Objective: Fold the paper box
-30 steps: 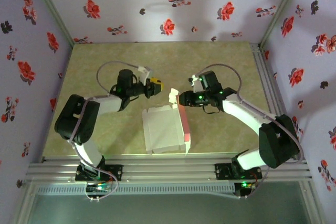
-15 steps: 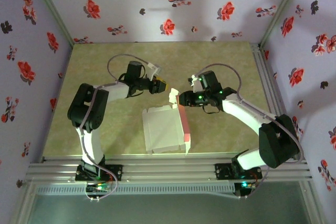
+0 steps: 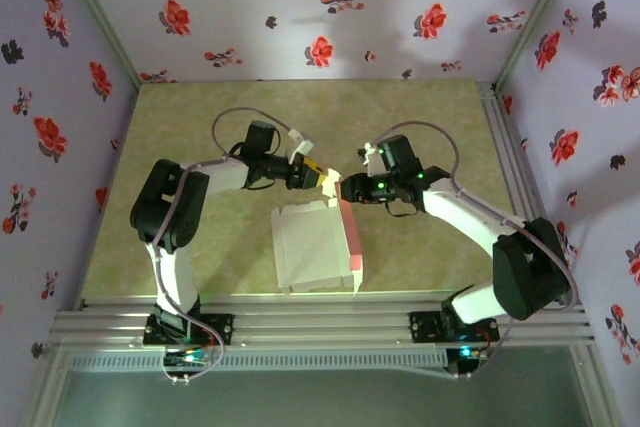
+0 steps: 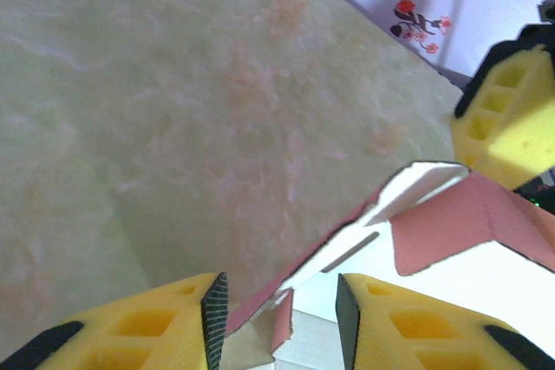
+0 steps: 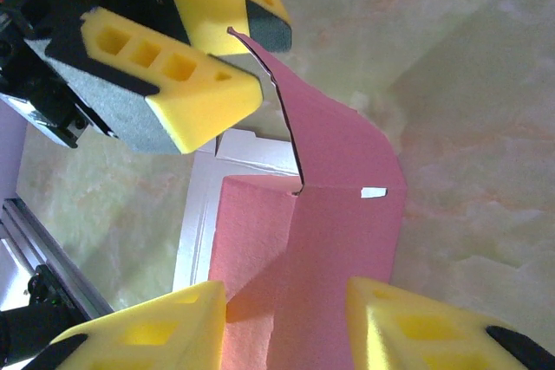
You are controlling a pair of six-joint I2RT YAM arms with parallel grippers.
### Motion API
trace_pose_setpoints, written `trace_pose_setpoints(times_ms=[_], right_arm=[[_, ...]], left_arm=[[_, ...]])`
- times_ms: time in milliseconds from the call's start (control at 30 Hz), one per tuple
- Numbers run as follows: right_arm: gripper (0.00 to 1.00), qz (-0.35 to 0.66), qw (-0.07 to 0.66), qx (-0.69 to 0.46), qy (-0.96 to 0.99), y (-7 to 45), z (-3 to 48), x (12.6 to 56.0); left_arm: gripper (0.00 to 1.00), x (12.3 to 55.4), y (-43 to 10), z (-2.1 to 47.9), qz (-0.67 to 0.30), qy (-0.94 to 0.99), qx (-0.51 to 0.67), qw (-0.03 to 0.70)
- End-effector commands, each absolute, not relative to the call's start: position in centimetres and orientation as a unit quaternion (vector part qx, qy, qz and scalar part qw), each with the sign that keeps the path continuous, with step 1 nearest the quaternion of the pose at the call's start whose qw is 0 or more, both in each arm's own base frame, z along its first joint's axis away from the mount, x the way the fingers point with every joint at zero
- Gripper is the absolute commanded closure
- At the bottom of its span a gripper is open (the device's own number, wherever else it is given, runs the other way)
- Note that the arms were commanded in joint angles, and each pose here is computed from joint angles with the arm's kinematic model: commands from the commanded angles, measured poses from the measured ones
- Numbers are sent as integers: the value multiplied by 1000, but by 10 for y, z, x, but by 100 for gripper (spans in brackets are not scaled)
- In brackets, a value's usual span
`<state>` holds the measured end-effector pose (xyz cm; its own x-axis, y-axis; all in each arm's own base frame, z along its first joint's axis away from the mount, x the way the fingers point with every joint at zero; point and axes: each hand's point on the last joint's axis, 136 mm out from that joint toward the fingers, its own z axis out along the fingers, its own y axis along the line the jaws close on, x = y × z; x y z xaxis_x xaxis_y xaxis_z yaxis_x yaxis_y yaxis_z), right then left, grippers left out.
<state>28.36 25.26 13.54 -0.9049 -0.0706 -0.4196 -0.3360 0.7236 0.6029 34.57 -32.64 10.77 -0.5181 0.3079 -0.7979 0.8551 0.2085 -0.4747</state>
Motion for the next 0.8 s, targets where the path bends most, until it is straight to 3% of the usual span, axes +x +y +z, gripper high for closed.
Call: trace_pose_setpoints(times_ms=[0,433,767], right_arm=[[59,319,170,-111,926,245,118,281],[59,321,166,-111,926,246,118,279],[59,325,164,-116,924,247,118,278]], left_arm=[[60,327,-327,122,-505,699,422,279],[58,371,-311,127,-459,743,365,323],[58,411,-319,115,-433,787,322,299]])
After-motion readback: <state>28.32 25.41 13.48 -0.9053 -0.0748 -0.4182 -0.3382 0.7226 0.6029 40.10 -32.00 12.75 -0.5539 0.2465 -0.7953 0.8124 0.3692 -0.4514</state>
